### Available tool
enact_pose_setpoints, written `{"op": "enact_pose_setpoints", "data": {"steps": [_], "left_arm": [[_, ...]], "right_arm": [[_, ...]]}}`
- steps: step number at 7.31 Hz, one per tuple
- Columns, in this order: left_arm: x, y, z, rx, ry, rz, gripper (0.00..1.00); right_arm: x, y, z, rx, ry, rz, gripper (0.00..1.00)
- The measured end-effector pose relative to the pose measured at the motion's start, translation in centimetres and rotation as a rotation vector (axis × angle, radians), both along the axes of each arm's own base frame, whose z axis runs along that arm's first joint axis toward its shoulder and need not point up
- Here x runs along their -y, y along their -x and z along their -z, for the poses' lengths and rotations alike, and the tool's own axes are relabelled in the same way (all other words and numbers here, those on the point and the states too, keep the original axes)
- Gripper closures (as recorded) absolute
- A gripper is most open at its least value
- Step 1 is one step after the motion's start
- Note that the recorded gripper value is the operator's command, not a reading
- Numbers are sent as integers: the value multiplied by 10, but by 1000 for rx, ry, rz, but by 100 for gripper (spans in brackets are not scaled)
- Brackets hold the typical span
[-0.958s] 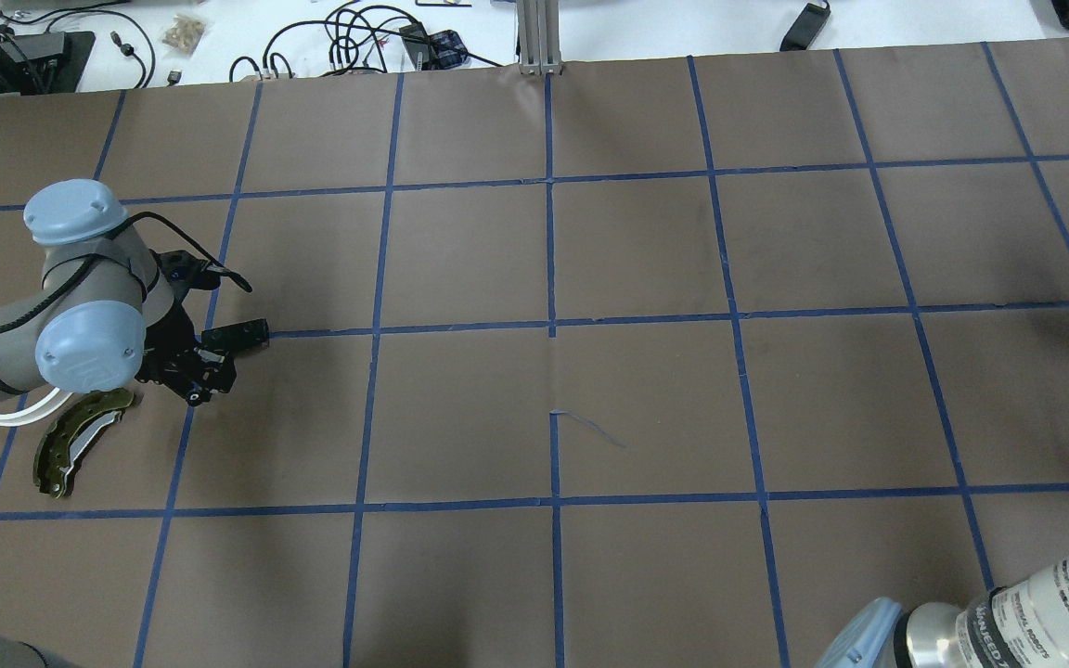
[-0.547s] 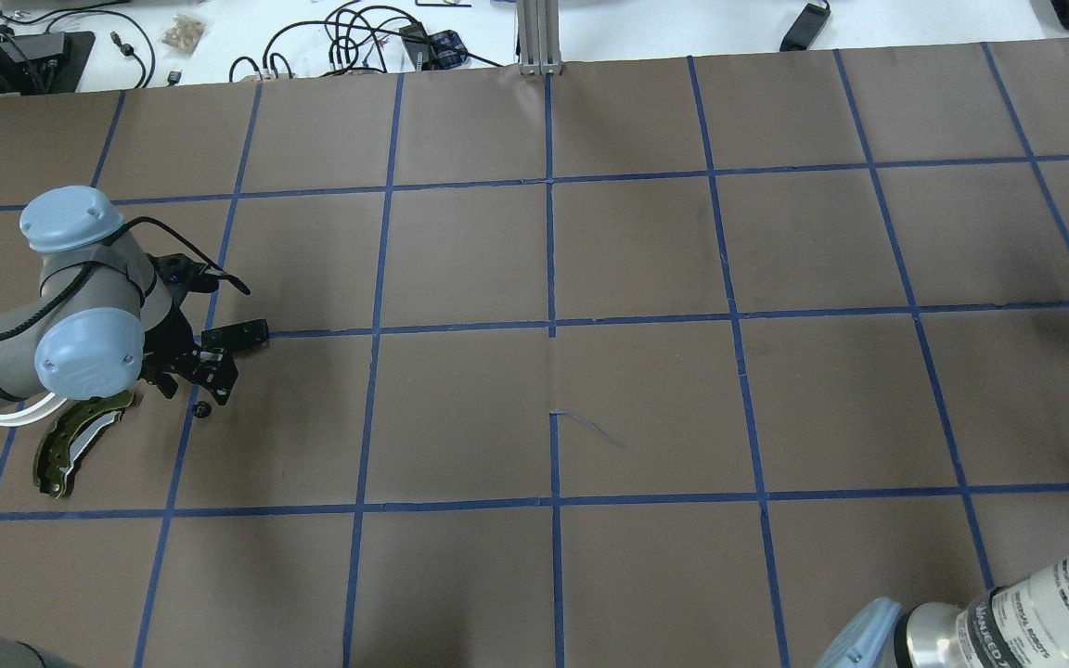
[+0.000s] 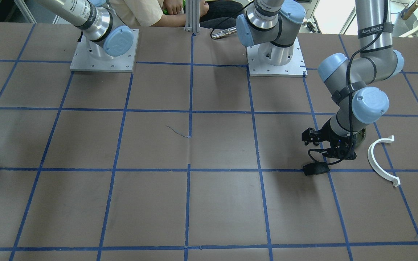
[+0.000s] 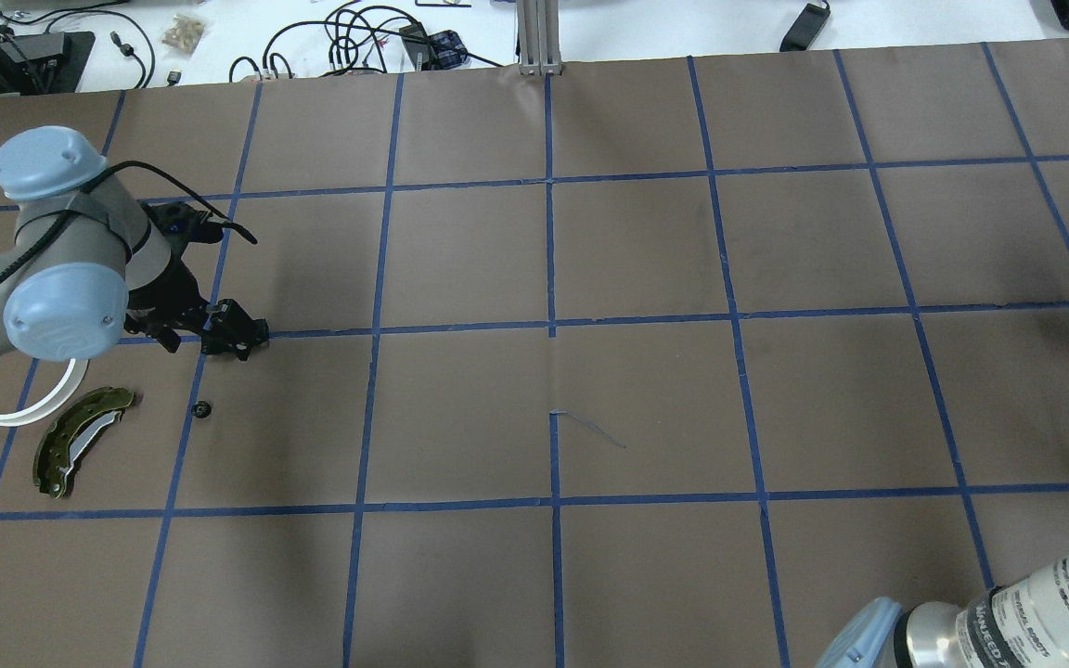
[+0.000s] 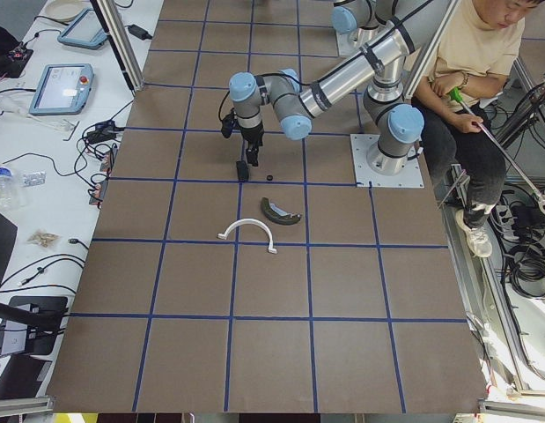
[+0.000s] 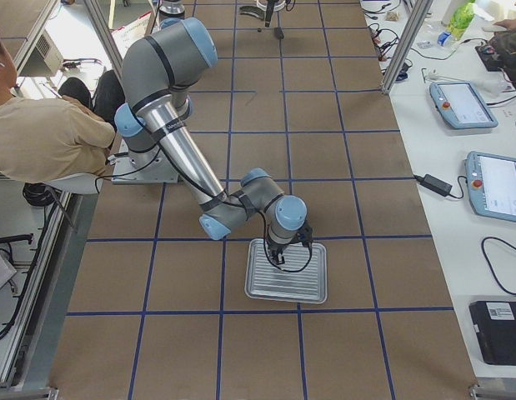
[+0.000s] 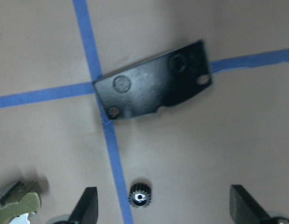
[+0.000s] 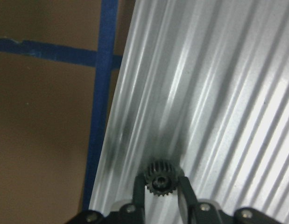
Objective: Place bearing gear from tray to pile
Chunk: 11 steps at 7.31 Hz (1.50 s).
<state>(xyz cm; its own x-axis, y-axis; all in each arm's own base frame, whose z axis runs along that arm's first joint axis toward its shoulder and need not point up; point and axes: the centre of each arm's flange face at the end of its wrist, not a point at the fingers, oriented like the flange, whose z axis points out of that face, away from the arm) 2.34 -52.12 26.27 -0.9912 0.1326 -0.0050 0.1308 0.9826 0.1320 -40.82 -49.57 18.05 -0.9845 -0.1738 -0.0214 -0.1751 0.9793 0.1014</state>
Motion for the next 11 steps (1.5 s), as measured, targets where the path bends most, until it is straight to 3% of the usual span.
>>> {"op": "enact_pose_setpoints", "data": {"steps": [2,4,6,8,11], "left_arm": [[8,52,-68,-25,-1,-48,0],[-3,114,-137,-13,21,-125,0],[-15,156,-199,-1,39,-135,0],[-26,173,-227,-4,70,-113,0],[-31,176,-235,-14,94,-107,0]], "right_arm": [[0,0,-3,-4,-1,-1,100],[3,-2,-20,-24,13,-7,100],[16,-33,-58,-36,34,-26,100],[50,-125,-101,-24,39,-1,100],[89,-295,-130,44,49,112,100]]}}
